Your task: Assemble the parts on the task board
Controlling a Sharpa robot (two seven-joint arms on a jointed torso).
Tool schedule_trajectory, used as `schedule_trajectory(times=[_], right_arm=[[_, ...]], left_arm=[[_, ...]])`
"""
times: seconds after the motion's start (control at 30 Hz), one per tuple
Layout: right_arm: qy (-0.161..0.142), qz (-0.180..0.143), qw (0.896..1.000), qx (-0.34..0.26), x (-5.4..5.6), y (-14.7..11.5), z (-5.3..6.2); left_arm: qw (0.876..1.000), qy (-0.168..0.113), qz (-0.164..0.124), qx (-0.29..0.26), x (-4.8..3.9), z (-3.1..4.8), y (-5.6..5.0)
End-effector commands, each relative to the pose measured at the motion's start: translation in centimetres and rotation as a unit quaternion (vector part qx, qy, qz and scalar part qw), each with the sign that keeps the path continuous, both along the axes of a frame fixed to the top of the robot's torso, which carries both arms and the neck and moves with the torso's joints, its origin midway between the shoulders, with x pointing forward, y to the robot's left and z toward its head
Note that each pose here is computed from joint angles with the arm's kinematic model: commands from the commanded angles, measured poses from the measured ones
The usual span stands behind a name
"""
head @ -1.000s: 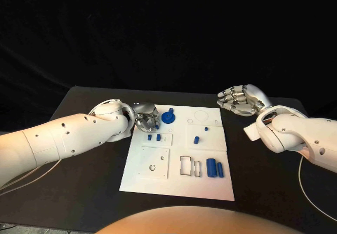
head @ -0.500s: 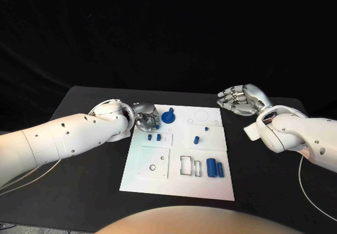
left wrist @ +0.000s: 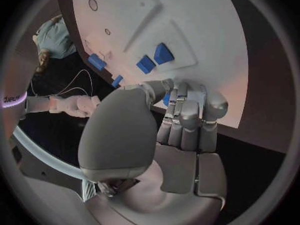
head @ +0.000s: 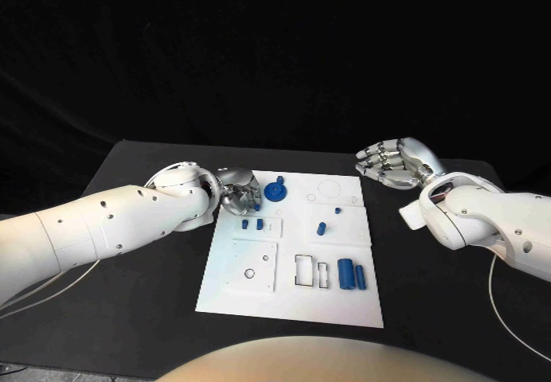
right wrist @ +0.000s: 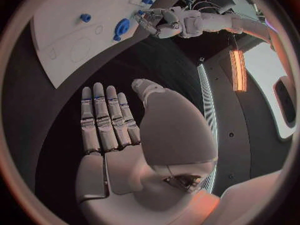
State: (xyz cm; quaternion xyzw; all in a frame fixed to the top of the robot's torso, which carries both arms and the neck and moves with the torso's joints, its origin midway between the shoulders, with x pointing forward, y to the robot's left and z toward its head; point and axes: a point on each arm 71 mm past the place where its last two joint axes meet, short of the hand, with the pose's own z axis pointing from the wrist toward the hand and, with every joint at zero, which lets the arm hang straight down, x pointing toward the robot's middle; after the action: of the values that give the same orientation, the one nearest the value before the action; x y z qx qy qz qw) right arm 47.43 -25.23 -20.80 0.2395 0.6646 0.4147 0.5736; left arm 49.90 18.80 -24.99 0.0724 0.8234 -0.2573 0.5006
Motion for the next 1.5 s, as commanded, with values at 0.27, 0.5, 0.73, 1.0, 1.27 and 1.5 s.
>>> schedule_trajectory(times=[0.27, 0.5, 0.73, 1.0, 1.27, 1.5], right_arm=[[0.007, 0.015, 1.0, -0.011, 0.0, 0.1, -0.2], [0.002, 0.045, 0.997, -0.066, 0.1, -0.1, -0.5], [-0.009, 0.096, 0.98, -0.175, 0.2, 0.0, -1.0], [-0.045, 0.152, 0.932, -0.326, -0.3, 1.4, -1.5], [-0.086, 0.163, 0.894, -0.409, -0.3, 3.3, -1.5], [-0.105, 0.162, 0.875, -0.444, -0.2, 4.8, -1.7]], left_arm=[[1.0, 0.0, 0.004, 0.002, -0.07, 0.03, 0.5], [0.999, -0.033, 0.008, -0.037, -0.22, 0.95, 1.2], [0.989, -0.079, 0.024, -0.124, -0.33, 2.69, 1.9], [0.934, -0.03, 0.12, -0.335, -0.89, 4.72, 3.8], [0.858, 0.04, 0.186, -0.477, -1.85, 5.45, 5.7], [0.814, 0.09, 0.182, -0.544, -2.62, 5.77, 6.0]])
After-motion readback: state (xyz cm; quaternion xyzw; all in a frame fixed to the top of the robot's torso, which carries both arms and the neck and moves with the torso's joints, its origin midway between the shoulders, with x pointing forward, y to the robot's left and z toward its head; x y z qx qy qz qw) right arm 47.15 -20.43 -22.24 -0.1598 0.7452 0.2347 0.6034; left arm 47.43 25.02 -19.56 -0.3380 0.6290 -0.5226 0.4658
